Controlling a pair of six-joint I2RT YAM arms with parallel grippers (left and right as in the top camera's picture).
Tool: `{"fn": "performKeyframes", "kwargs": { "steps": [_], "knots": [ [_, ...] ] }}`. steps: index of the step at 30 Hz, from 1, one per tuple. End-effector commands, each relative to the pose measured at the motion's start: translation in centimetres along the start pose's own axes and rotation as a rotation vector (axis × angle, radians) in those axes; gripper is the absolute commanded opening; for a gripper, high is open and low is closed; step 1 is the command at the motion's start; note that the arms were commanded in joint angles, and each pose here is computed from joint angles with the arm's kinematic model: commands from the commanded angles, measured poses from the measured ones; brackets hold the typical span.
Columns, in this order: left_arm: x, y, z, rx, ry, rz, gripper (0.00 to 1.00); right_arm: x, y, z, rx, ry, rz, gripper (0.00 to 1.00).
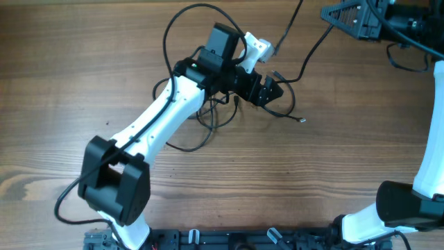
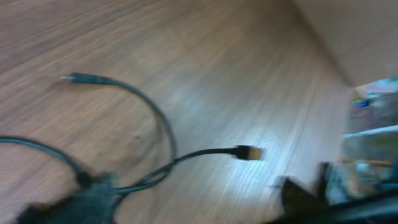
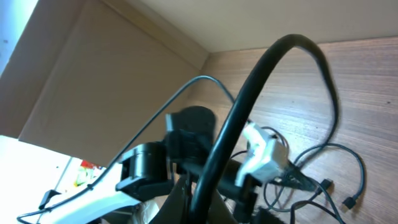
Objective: Untangle cables
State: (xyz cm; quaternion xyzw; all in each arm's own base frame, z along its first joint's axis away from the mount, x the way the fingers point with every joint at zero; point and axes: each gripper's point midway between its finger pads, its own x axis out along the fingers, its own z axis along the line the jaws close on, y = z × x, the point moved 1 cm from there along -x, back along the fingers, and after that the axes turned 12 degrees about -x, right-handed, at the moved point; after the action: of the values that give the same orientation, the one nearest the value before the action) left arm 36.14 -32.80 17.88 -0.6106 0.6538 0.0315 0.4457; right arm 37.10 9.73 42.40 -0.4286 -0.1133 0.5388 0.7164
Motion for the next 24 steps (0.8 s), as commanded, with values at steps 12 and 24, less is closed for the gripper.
{"fn": "performKeyframes", "kwargs": {
  "steps": [12,24],
  "knots": [
    [-17.3,-5.0,3.2,-0.466,-0.342,-0.471,0.04,-3.0,2.9,-8.9,0.162,0.603,0.1,0.04],
    [-14.2,9.1,6.3,-0.555,-0.702,0.117,0.04,0.0,4.2,-7.7,0.123,0.588,0.194,0.05]
  ]
}}
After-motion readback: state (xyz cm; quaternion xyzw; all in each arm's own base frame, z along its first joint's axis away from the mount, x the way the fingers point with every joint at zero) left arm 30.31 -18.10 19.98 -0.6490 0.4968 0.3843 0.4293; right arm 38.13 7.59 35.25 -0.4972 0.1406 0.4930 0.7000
